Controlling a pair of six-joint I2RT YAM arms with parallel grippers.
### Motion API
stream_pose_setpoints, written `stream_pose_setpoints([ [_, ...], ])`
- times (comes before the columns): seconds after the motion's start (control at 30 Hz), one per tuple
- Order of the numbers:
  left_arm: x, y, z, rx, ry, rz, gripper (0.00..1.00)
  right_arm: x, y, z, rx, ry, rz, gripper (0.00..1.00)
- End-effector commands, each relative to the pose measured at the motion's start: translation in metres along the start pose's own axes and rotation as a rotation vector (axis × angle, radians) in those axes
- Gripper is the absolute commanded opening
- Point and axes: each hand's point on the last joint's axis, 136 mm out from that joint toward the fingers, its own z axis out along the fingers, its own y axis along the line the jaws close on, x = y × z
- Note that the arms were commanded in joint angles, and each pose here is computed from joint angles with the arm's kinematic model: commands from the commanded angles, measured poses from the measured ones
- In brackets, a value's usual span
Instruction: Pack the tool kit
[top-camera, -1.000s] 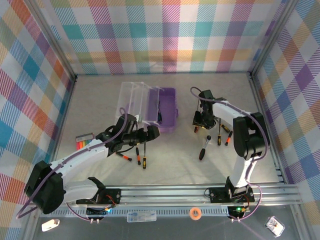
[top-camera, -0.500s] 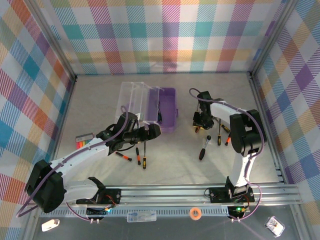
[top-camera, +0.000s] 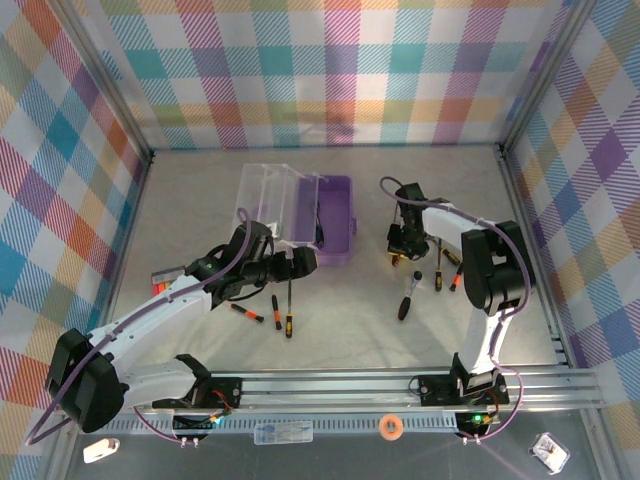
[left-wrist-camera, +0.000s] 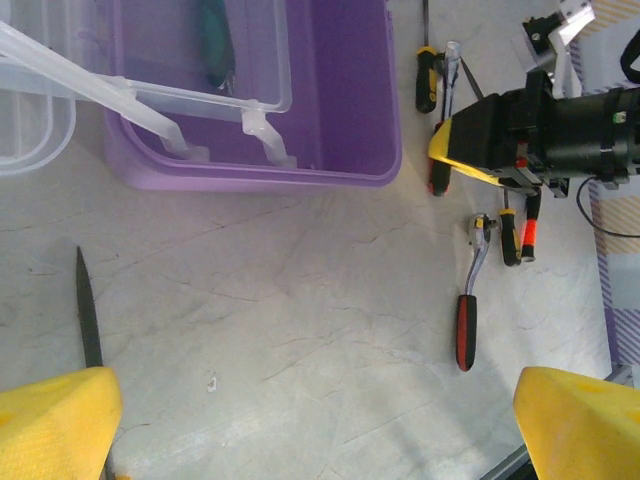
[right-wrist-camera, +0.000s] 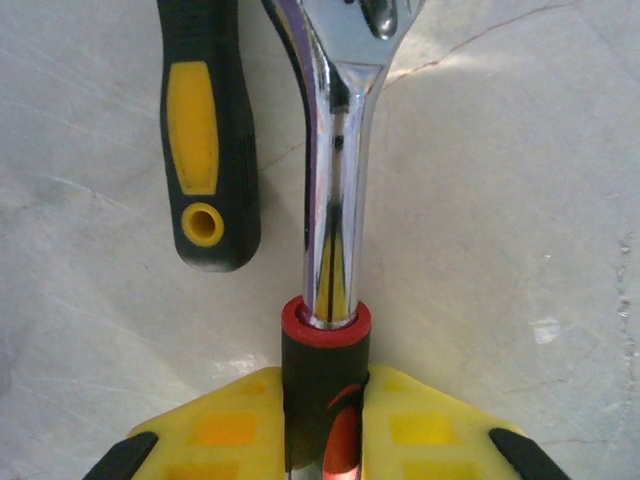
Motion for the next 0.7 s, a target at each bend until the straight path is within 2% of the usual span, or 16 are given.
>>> stream_pose_setpoints([
  [0.0, 0.001, -0.004, -0.007, 0.002, -0.007, 0.027, 1.0, -0.008, -0.01, -0.017, 0.021, -0.064, 0.008, 0.15],
  [0.4, -0.001, 0.001, -0.012, -0.018, -0.035, 0.022, 1.0, -0.015, -0.002, -0.045, -0.02, -0.131, -0.006, 0.14],
  [0.67, -0.016, 0.023, -0.03, -0.141, -0.145, 0.0, 1.0, -0.019, 0.03, -0.079, -0.13, -0.157, -0.079, 0.14],
])
